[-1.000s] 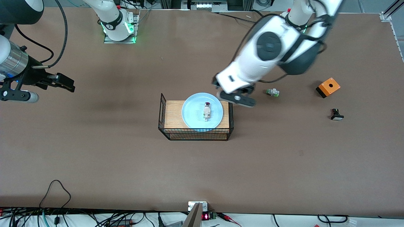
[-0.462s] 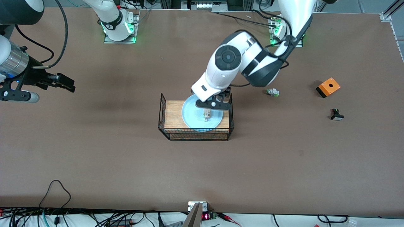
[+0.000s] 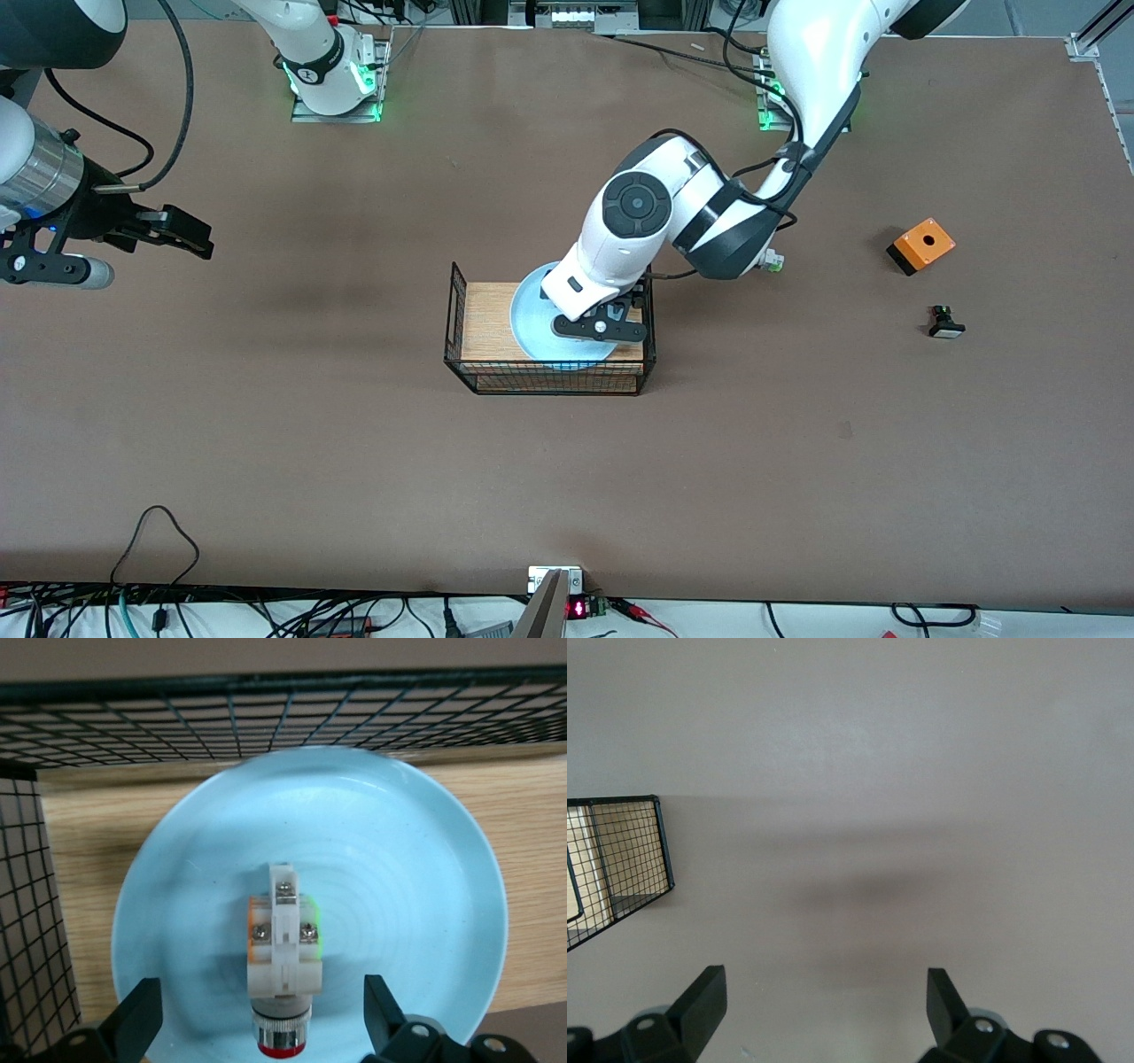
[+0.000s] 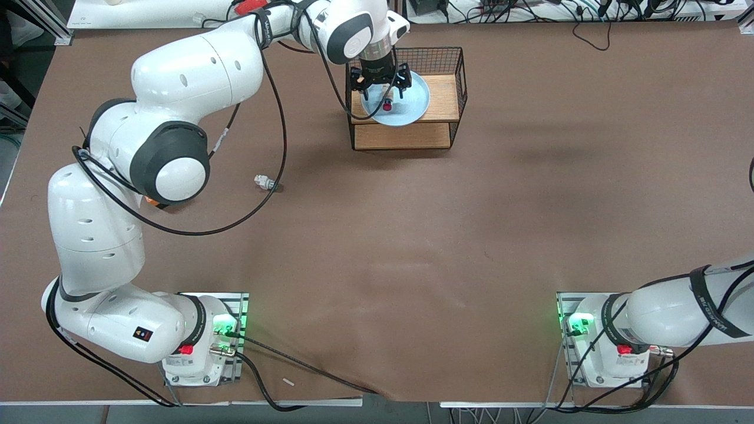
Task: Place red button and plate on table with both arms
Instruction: 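Lift the red button with the left gripper out of the basket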
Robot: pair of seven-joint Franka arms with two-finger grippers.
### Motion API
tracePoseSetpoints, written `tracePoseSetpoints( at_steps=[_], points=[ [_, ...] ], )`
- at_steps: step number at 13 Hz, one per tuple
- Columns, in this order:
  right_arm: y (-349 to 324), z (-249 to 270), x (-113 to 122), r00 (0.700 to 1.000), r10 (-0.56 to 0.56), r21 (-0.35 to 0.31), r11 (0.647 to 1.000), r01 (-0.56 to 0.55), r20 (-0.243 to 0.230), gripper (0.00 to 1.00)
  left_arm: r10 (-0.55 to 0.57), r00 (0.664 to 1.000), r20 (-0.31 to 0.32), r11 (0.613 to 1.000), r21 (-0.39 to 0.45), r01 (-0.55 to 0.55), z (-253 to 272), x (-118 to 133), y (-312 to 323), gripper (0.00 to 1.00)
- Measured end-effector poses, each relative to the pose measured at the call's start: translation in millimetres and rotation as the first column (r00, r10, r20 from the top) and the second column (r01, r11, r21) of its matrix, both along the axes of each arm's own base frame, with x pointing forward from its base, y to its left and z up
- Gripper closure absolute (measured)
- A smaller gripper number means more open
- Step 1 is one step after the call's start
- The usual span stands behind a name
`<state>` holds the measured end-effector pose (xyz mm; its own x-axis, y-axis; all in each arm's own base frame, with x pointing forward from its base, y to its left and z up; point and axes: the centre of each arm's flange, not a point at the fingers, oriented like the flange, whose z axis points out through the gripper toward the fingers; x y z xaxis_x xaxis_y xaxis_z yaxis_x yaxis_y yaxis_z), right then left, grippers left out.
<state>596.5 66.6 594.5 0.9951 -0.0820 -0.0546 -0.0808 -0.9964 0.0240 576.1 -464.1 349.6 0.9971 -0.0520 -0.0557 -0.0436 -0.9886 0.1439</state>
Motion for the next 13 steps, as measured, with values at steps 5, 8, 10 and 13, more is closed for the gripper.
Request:
tracePoseSetpoints(
  at_steps=[5,8,10,13],
  points=[
    [2.5,-0.6,0.0,1.0,0.004,0.0,1.0,-0.004,-0.001,0.0,-0.034,0.999,0.037,0.999,-0.006,0.034,-10.6,-8.3,-18.7,0.36],
    [9.6,-7.3,2.3,1.0,0.016,-0.001,1.0,-0.016,-0.01,0.0,-0.043,0.998,0.044,0.999,-0.009,0.043,-7.7,-11.7,-24.6,0.69],
    [18.6,-9.2,1.9,0.999,0.031,-0.001,1.0,-0.031,-0.014,0.0,-0.037,0.998,0.051,0.999,-0.012,0.038,-4.8,-8.3,-22.6,0.69],
    [44.5,-9.0,-2.3,0.997,0.073,0.0,0.997,-0.073,-0.013,0.0,-0.021,0.995,0.094,0.999,-0.034,0.024,30.1,0.8,-17.8,0.69]
  ],
)
